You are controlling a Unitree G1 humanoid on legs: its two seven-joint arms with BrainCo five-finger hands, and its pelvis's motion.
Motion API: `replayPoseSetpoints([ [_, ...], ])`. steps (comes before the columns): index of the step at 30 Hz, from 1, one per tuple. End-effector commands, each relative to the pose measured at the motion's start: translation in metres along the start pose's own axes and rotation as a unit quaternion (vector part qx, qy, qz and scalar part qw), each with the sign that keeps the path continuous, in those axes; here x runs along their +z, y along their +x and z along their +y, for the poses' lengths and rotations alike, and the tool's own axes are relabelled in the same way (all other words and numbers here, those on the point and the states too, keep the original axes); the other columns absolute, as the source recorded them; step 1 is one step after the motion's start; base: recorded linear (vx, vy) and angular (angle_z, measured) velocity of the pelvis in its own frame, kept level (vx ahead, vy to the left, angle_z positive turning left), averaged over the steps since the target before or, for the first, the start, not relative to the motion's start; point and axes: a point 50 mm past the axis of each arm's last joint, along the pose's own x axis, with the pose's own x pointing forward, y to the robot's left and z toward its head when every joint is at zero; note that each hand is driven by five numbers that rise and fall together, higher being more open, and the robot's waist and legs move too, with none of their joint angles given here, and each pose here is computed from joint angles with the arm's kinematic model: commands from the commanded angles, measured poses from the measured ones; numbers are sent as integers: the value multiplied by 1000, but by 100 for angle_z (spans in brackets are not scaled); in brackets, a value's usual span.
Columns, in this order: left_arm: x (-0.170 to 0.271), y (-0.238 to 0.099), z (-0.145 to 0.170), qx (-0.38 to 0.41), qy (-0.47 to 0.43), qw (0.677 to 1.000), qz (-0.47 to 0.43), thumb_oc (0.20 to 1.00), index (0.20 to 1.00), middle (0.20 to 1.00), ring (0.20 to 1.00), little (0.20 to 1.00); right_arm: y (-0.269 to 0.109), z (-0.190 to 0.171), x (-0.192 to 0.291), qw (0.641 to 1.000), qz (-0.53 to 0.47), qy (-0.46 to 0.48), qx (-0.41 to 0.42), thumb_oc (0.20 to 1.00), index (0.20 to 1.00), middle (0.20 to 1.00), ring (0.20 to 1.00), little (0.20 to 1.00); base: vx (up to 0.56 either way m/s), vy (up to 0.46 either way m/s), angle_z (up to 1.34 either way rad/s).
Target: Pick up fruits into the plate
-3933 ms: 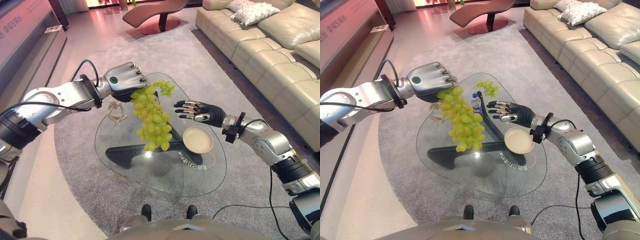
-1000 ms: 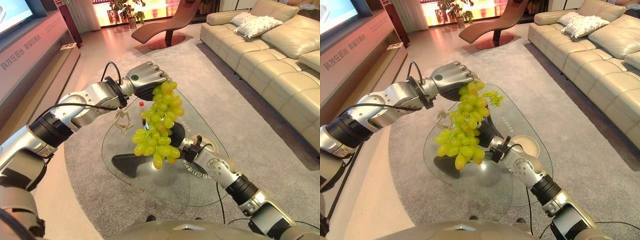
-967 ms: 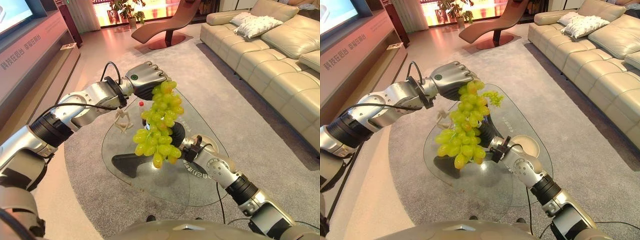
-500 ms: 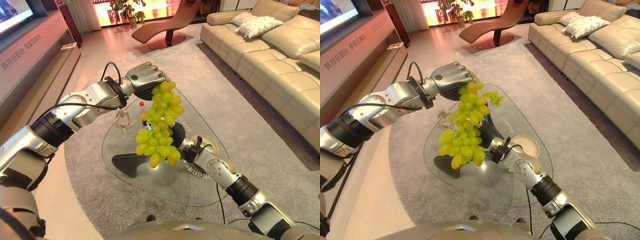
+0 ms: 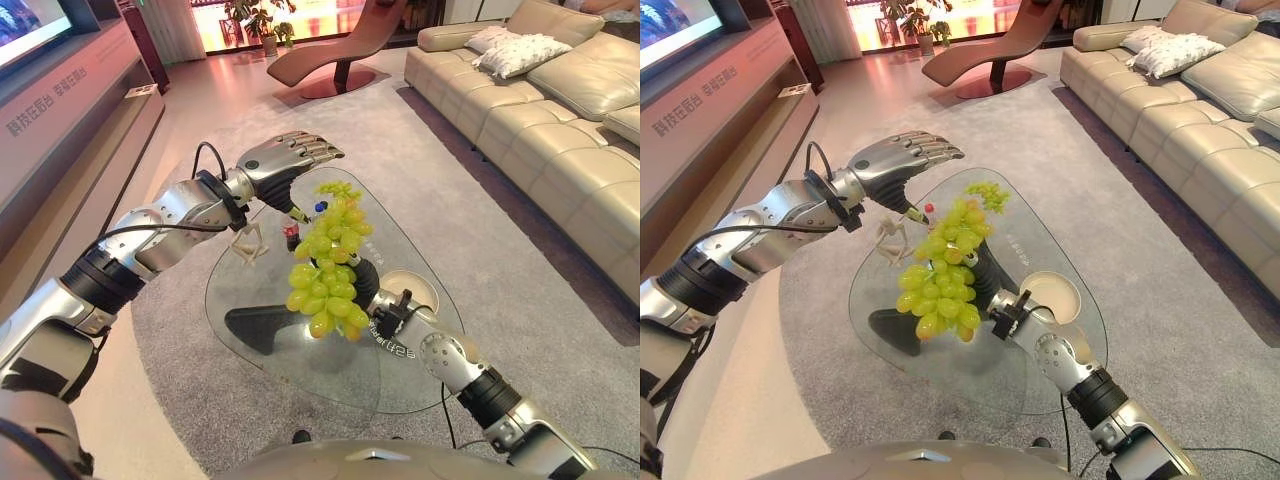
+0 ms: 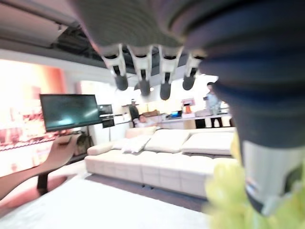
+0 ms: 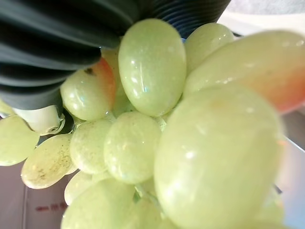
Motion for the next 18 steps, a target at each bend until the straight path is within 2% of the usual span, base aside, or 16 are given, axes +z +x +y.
replayPoseSetpoints([
  [1, -28, -8, 31, 65, -9, 996, 63, 1000, 1000, 1000, 1000, 1000, 14, 21, 41, 991, -114, -22, 71, 200, 200, 200, 200, 200, 0, 0, 0],
  [6, -44, -38, -10, 62, -87, 985, 133, 1000, 1000, 1000, 1000, 1000, -2, 11, 44, 989, -140, -22, 44, 200, 200, 200, 200, 200, 13, -4, -1],
  [10, -54, -72, -58, 60, -187, 956, 216, 1000, 1000, 1000, 1000, 1000, -23, -4, 47, 986, -163, -33, -1, 200, 200, 200, 200, 200, 34, -19, -2],
  [13, -55, -98, -94, 51, -258, 924, 278, 1000, 1000, 1000, 1000, 1000, -41, -14, 49, 982, -176, -50, -43, 200, 200, 200, 200, 200, 29, -26, -3],
  [15, -54, -121, -122, 41, -312, 891, 328, 1000, 1000, 1000, 1000, 1000, -53, -22, 53, 979, -179, -68, -76, 200, 200, 200, 200, 200, 10, -24, -6],
  [17, -54, -130, -134, 29, -328, 876, 351, 1000, 1000, 1000, 1000, 1000, -58, -26, 54, 976, -178, -82, -95, 200, 200, 200, 200, 200, 11, -23, -10],
  [18, -51, -143, -150, 17, -353, 854, 381, 1000, 1000, 1000, 1000, 1000, -64, -30, 59, 971, -177, -102, -121, 200, 200, 200, 200, 200, -2, -36, -10],
])
